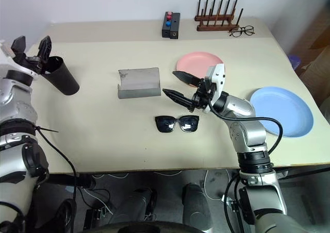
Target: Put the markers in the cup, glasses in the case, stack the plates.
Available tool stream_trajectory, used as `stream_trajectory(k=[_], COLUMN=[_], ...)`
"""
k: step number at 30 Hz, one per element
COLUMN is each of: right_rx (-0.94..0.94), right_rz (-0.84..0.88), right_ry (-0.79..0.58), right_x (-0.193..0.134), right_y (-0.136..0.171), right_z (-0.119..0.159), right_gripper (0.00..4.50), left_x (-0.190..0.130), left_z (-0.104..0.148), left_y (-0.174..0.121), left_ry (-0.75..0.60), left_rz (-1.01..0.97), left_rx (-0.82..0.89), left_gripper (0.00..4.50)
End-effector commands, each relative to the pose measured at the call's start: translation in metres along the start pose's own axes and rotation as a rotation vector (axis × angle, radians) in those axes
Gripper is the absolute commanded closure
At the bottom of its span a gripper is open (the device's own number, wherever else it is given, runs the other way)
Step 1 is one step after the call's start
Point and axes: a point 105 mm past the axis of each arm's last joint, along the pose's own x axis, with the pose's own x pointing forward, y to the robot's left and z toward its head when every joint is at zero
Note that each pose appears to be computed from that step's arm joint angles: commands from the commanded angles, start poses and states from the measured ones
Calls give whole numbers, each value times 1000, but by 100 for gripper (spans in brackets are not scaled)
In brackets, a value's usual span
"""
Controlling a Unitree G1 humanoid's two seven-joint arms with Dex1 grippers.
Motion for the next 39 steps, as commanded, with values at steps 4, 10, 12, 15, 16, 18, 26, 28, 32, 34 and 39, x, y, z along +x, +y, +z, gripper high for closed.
stream_trajectory(k=[4, 10, 12, 15, 16, 18, 26, 28, 32, 34, 39], right_rx=[-98, -121, -125, -132, -137, -145, -163, -166, -173, -176, -175], right_rz=[-48, -104, -103, -108, -114, -127, -173, -179, -184, -186, -182], right_ry=[60, 82, 79, 72, 70, 71, 88, 86, 85, 87, 85], right_x=[-18, -29, -28, -27, -28, -30, -41, -41, -41, -41, -39], right_y=[-21, -33, -29, -25, -24, -22, -19, -18, -18, -18, -18], right_z=[5, 7, 6, 7, 8, 9, 9, 10, 9, 9, 8], right_gripper=[110, 110, 110, 110, 110, 110, 110, 110, 110, 110, 110], left_x=[21, 7, 3, 4, 5, 2, -3, -4, -5, -5, -9], left_z=[11, -39, -57, -77, -82, -94, -120, -124, -126, -126, -117], left_y=[-93, -147, -156, -171, -176, -184, -199, -201, -204, -205, -211], left_ry=[134, 469, 545, 602, 611, 642, 689, 704, 722, 719, 734], left_rz=[-584, -912, -963, -989, -985, -996, -978, -977, -982, -981, -1052], left_rx=[-118, -151, -88, -28, -28, -16, 68, 68, 50, 38, -70], left_gripper=[10, 10, 10, 10, 10, 10, 90, 186, 392, 446, 446])
